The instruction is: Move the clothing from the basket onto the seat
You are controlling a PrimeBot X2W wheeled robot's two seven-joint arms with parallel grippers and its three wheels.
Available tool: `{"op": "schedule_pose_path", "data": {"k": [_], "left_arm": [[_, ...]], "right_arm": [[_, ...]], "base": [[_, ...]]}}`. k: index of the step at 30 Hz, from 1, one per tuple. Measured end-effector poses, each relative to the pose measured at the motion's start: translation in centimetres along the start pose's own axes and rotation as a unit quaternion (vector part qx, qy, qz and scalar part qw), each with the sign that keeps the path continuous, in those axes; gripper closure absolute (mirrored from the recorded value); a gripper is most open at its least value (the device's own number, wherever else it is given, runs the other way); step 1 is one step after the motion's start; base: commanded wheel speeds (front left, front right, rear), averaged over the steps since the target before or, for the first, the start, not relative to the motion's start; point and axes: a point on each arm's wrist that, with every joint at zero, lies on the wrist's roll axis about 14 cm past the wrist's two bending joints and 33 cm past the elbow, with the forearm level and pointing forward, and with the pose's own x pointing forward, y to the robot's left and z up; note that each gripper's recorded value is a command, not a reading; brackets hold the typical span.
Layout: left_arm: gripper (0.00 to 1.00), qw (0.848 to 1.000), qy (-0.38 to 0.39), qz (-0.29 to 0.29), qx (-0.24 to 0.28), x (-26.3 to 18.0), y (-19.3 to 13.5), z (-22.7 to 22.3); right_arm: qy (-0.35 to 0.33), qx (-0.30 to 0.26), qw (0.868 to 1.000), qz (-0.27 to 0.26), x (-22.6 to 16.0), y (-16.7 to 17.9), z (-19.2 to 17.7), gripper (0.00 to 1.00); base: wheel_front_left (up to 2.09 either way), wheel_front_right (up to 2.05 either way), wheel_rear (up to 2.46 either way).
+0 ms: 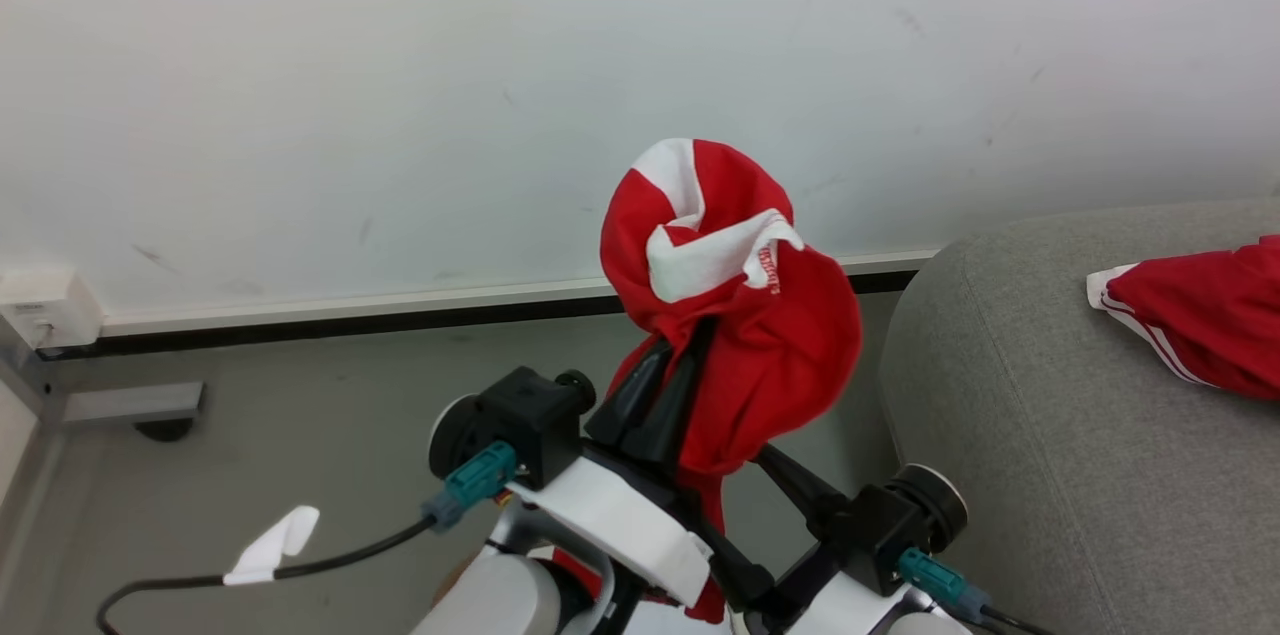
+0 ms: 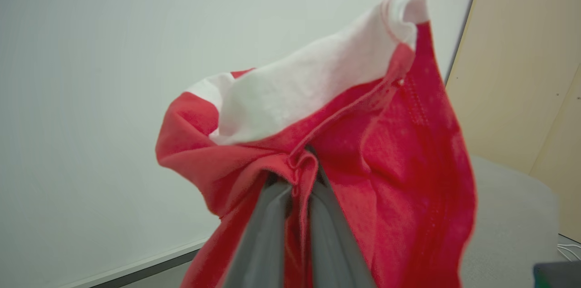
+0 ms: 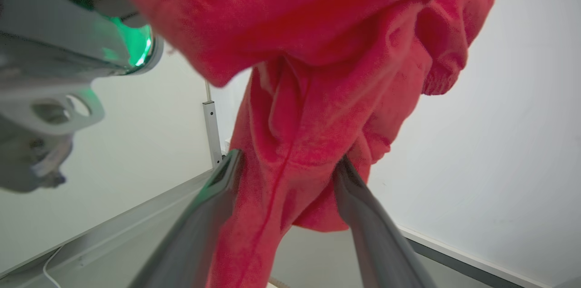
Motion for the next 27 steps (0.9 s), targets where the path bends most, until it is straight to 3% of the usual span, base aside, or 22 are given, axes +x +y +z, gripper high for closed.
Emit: {"op": "schedule_pose_path", "data": {"k": [7, 8, 9, 10, 24, 27], "left_arm": [[1.0, 1.0, -0.004, -0.021, -0.015, 0.4, -1.8, 0.1], [1.0, 1.0, -0.003, -0.023, -0.017, 0.4, -2.0, 0.0], [1.0, 1.0, -0.003, -0.025, -0.018, 0.5, -2.1, 0.0], [1.0, 0.999, -0.002, -0.025, -0.02, 0.5, -2.1, -0.1], [0.98, 1.0, 0.008, 0.002, -0.017, 0.5, -0.4, -1.2], [0.72, 1.0, 0.013, 0.006, -0.017, 0.4, -0.1, -1.6]], "right_arm": [[0.013, -0.019, 1.0, -0.007, 0.7, -1.4, -0.3, 0.0], [0.013, -0.019, 1.0, -0.01, 0.8, -1.7, -0.3, 0.06], [0.012, -0.016, 1.0, -0.013, 0.8, -1.9, -0.2, 0.63], [0.011, -0.012, 1.0, -0.018, 0.8, -2.2, -0.2, 1.0], [-0.012, 0.004, 0.999, -0.052, 0.3, -4.1, 1.2, 1.0], [-0.021, 0.005, 0.998, -0.059, 0.2, -4.4, 1.7, 1.0]], "base": [[0.0, 0.0, 0.0], [0.0, 0.0, 0.0], [0.0, 0.0, 0.0], [0.0, 0.0, 0.0], [0.0, 0.0, 0.0], [0.0, 0.0, 0.0]]}}
